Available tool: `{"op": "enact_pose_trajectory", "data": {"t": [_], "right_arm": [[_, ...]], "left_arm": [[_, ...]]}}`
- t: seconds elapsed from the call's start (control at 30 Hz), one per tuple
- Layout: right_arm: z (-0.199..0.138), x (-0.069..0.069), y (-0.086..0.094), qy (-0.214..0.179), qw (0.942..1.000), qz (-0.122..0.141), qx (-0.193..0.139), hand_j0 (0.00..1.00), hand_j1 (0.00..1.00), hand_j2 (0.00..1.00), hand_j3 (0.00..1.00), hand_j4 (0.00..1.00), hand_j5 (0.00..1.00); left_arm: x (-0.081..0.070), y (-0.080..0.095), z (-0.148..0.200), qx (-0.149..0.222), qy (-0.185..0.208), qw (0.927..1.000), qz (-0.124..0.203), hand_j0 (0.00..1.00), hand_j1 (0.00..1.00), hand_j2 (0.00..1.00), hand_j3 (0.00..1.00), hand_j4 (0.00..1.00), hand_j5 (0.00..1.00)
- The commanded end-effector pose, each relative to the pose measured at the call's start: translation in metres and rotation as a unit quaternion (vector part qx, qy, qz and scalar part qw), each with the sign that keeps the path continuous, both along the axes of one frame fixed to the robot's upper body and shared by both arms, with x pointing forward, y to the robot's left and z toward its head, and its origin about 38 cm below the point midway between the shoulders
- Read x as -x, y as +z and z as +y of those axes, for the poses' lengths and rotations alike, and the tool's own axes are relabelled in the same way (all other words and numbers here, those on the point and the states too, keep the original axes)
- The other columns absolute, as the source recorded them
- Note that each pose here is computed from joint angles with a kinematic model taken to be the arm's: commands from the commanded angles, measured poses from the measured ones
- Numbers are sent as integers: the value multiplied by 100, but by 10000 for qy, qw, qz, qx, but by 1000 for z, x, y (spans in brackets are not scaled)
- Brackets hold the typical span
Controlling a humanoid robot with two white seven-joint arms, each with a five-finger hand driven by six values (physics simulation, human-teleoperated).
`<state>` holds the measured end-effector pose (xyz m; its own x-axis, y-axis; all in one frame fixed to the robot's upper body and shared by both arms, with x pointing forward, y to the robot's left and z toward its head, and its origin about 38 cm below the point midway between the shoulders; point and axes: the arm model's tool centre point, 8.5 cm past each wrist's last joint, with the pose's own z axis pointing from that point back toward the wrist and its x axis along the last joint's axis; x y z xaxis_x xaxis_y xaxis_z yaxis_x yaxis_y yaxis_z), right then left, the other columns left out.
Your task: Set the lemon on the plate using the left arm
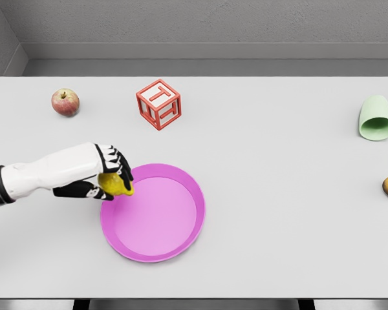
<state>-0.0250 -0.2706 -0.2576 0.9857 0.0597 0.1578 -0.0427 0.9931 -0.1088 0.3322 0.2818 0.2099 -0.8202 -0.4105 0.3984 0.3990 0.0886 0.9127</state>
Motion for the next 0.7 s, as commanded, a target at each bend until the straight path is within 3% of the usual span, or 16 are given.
{"op": "enact_pose_trajectory", "data": {"t": [0.0,0.07,0.2,0.27,0.37,0.67], "right_arm": [[0,0,0,-7,10000,-2,0,100,100,100,100,100,100],[0,0,0,-7,10000,-2,0,100,100,100,100,100,100],[0,0,0,-7,10000,-2,0,100,100,100,100,100,100],[0,0,0,-7,10000,-2,0,100,100,100,100,100,100],[0,0,0,-7,10000,-2,0,100,100,100,100,100,100],[0,1,0,-8,10000,6,0,100,100,100,100,100,100]], "left_arm": [[1,-2,-3,41,-23,10000,47,47,47,47,47,47,47],[1,-3,-3,39,-31,10000,60,47,47,47,47,47,47],[1,-3,-4,38,-36,10000,59,60,60,60,60,60,60],[1,-3,-4,49,-34,10000,59,83,83,83,83,83,83],[1,-3,-4,49,-34,10000,59,100,100,100,100,100,100],[0,-2,-4,81,-25,10000,46,100,100,100,100,100,100]]}}
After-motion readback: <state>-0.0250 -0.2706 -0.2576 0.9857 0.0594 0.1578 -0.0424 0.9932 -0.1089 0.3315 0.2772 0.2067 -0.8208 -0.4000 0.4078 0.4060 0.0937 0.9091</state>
